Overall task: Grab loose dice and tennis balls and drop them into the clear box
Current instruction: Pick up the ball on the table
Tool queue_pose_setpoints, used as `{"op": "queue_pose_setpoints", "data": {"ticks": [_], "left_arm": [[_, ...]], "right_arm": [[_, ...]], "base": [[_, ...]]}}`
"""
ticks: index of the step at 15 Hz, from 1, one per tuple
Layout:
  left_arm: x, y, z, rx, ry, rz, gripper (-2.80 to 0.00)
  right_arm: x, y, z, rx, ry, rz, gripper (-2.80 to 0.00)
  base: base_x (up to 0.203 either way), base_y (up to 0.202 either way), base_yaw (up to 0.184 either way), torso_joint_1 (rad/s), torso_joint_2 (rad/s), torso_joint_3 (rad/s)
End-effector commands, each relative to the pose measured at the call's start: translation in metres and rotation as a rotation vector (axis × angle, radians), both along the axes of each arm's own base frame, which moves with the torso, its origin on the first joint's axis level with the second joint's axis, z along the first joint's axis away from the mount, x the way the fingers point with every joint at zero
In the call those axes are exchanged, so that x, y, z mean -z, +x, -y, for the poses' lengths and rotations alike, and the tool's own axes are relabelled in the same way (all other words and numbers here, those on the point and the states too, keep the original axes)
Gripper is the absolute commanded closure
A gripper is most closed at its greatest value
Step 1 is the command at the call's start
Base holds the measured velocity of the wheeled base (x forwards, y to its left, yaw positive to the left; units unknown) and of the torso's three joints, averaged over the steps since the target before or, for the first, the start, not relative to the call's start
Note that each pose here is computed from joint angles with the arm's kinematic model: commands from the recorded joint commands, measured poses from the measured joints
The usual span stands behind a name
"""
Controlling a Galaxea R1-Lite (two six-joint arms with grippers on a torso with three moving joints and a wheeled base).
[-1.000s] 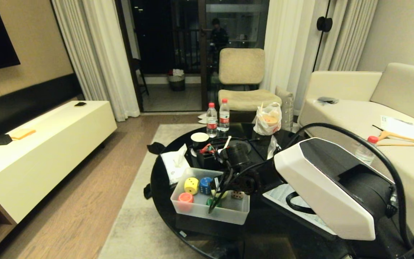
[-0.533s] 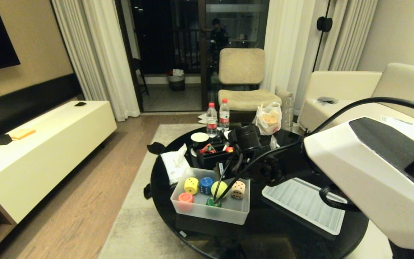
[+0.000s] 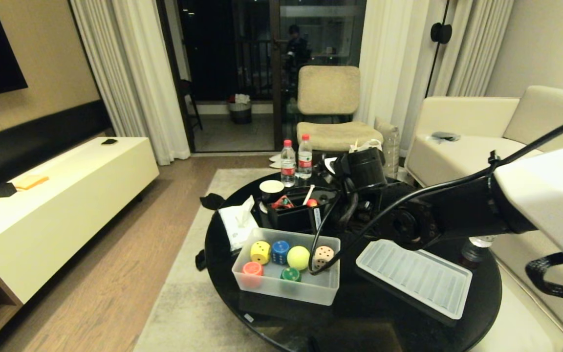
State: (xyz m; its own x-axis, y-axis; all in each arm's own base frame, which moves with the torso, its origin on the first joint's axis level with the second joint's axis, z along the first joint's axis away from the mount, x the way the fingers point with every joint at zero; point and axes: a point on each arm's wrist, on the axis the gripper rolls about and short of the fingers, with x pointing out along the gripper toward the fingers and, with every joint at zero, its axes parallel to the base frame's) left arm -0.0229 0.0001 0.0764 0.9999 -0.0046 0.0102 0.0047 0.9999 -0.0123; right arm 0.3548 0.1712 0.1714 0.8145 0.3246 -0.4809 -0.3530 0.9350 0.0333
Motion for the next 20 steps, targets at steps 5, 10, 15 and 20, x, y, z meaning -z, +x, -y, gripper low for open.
{"op": "queue_pose_setpoints", "data": {"ticks": [5, 10, 15, 20], "left_arm": [[0.0, 0.0, 0.0, 0.0, 0.0, -0.001, 0.0], [0.0, 0.0, 0.0, 0.0, 0.0, -0.001, 0.0], [0.0, 0.0, 0.0, 0.0, 0.0, -0.001, 0.0], [0.0, 0.0, 0.0, 0.0, 0.0, -0.001, 0.0]], "right_arm": [[-0.051, -0.035, 0.067, 0.125, 0.042, 0.1, 0.0], [-0.076, -0.11, 0.115, 0.216, 0.062, 0.174, 0.0], [-0.048, -0.212, 0.147, 0.372, -0.007, 0.215, 0.0], [-0.007, -0.261, 0.163, 0.631, -0.173, 0.185, 0.0]], "base": [[0.0, 0.0, 0.0, 0.0, 0.0, 0.0], [0.0, 0.0, 0.0, 0.0, 0.0, 0.0], [0.0, 0.0, 0.0, 0.0, 0.0, 0.0], [0.0, 0.0, 0.0, 0.0, 0.0, 0.0]]}}
